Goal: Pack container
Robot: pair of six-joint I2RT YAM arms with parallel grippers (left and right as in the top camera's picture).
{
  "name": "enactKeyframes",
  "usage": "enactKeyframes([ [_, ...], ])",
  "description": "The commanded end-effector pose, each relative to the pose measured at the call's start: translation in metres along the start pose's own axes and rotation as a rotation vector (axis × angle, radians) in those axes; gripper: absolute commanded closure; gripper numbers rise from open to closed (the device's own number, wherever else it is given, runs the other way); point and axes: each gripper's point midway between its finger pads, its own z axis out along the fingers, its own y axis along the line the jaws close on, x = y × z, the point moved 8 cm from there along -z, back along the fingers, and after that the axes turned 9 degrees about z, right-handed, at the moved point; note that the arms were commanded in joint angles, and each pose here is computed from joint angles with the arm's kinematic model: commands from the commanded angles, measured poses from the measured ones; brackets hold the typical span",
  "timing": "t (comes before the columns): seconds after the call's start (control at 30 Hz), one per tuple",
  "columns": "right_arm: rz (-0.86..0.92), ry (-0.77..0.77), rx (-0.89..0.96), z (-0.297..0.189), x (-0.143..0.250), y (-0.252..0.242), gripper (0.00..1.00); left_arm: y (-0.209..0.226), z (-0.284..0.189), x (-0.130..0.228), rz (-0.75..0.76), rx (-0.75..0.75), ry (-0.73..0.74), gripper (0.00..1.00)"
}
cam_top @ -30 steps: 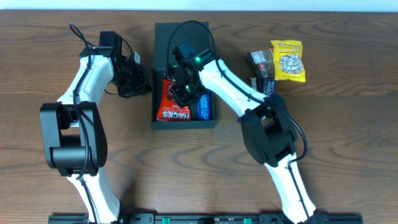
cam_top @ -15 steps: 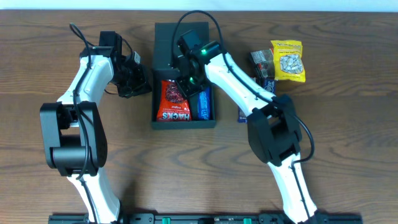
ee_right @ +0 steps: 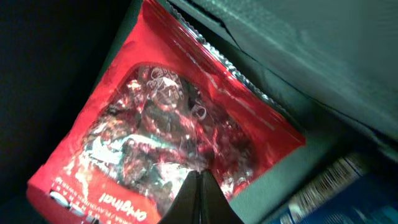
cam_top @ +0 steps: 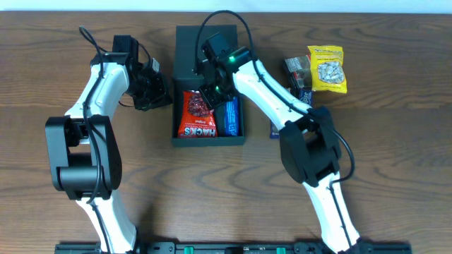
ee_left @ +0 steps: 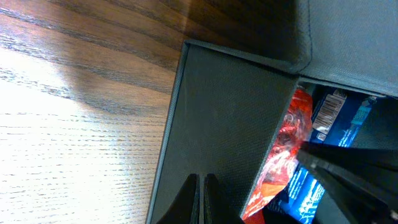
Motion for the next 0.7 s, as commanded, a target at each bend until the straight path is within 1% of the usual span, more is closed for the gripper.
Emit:
enactKeyframes([
  [0.0, 0.000, 0.035, -0.034, 0.018, 0.005, 0.005, 0.99, -0.002, 0.003, 0.001, -0.003, 0.022, 0.009, 0.94],
  [0.37, -0.004, 0.037, -0.112, 0.040, 0.004, 0.019, 0.99, -0.003, 0.003, 0.001, -0.002, 0.023, 0.009, 0.94],
  [0.67, -0.023, 0.014, -0.154, 0.040, 0.000, 0.027, 0.99, -0.003, 0.003, 0.001, -0.002, 0.023, 0.009, 0.94],
])
